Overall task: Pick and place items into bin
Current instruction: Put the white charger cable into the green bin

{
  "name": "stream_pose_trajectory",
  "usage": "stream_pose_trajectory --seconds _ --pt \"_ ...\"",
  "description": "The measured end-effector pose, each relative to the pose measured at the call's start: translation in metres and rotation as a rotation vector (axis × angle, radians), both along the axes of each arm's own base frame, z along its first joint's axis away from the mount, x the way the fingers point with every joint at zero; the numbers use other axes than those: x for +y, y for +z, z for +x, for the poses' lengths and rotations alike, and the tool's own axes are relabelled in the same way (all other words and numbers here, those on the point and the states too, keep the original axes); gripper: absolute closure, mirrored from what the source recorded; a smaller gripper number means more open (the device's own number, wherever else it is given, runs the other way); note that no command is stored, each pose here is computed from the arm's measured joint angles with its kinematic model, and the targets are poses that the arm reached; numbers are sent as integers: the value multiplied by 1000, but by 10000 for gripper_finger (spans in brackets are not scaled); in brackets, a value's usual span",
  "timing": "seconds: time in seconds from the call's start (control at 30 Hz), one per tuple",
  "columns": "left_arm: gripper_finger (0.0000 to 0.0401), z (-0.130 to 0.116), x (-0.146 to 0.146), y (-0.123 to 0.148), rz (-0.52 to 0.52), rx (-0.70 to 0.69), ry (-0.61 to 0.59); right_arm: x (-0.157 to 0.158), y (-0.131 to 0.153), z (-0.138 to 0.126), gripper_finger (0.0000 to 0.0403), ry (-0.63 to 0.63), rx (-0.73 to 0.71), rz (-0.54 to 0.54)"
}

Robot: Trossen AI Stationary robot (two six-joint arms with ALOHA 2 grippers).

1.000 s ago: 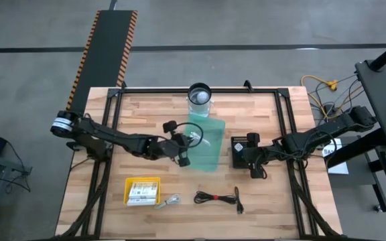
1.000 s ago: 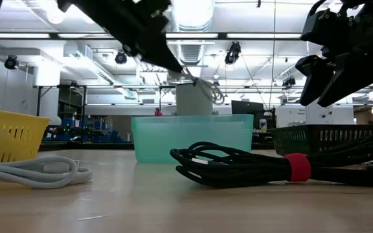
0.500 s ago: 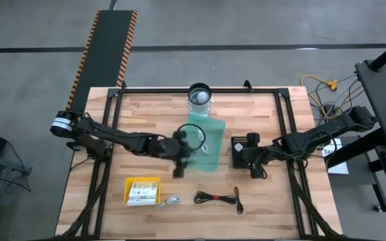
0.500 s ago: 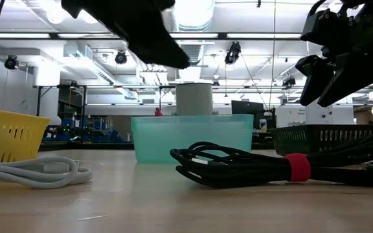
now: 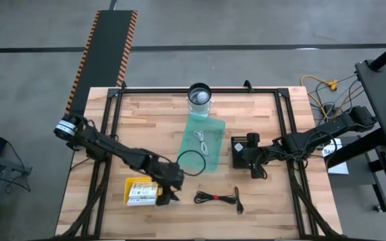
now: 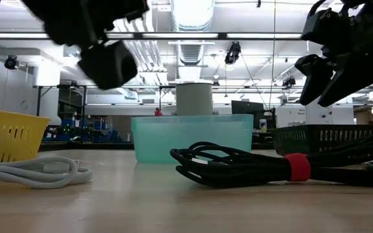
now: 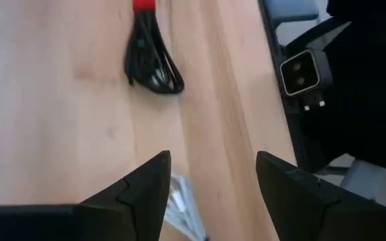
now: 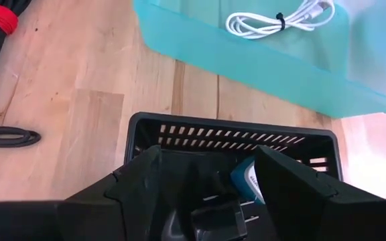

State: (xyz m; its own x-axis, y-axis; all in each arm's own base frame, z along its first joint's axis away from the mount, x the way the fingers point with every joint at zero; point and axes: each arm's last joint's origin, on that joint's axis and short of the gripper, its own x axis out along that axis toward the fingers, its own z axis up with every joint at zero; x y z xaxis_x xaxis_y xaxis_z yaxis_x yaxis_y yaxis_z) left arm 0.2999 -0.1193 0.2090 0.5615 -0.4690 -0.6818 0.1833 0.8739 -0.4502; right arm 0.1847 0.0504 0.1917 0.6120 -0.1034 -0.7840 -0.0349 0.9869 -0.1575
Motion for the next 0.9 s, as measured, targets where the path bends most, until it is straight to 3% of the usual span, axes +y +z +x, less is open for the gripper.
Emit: stream_pose_trajectory --seconds 0.17,0.33,0.67,0.9 --pt "198 1 -14 -17 -39 111 60 0 0 0 179 1 1 -1" --pt "198 1 -26 -34 -36 179 31 0 0 0 179 2 2 -1" --pt "199 0 -26 -55 -71 346 198 0 0 0 179 13 2 -10" --pt "199 4 -27 -68 -72 395 228 0 0 0 179 25 3 -18"
